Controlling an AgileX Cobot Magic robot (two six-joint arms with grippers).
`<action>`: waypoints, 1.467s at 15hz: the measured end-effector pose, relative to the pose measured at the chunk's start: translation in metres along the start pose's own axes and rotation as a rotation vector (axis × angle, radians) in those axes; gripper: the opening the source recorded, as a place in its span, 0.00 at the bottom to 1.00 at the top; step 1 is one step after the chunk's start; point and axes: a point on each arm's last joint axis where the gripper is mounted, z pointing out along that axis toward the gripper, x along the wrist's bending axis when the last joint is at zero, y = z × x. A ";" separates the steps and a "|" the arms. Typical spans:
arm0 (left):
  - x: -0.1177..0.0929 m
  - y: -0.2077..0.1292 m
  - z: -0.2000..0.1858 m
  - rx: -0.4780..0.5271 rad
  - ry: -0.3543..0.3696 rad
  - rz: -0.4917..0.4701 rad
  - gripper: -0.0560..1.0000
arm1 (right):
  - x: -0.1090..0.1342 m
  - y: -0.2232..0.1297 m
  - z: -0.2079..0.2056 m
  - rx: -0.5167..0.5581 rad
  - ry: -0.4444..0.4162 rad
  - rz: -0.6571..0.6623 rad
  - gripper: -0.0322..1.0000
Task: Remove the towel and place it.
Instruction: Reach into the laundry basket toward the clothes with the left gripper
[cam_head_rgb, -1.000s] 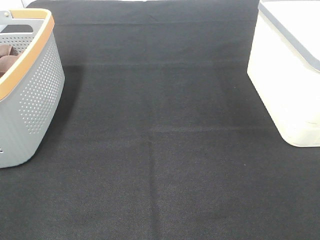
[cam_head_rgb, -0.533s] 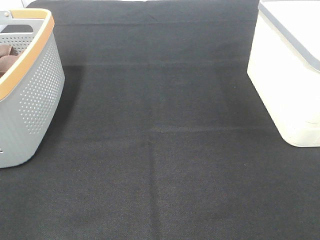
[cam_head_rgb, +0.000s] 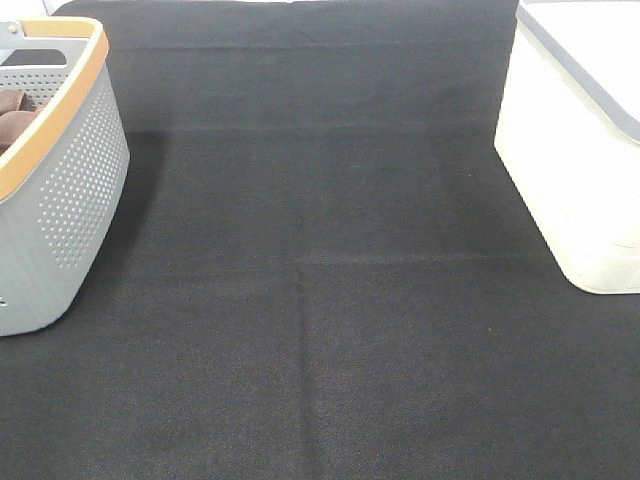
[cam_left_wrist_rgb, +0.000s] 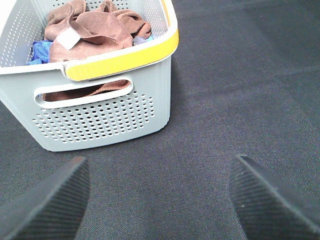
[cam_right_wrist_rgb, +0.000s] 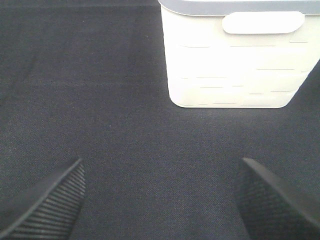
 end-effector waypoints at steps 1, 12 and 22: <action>0.000 0.000 0.000 0.000 0.000 0.000 0.75 | 0.000 0.000 0.000 0.000 0.000 0.000 0.78; 0.000 0.000 0.000 0.000 0.000 0.000 0.75 | 0.000 0.000 0.000 0.000 0.000 0.000 0.78; 0.000 0.000 0.000 0.000 0.000 0.000 0.75 | 0.000 0.000 0.000 0.000 0.000 0.000 0.78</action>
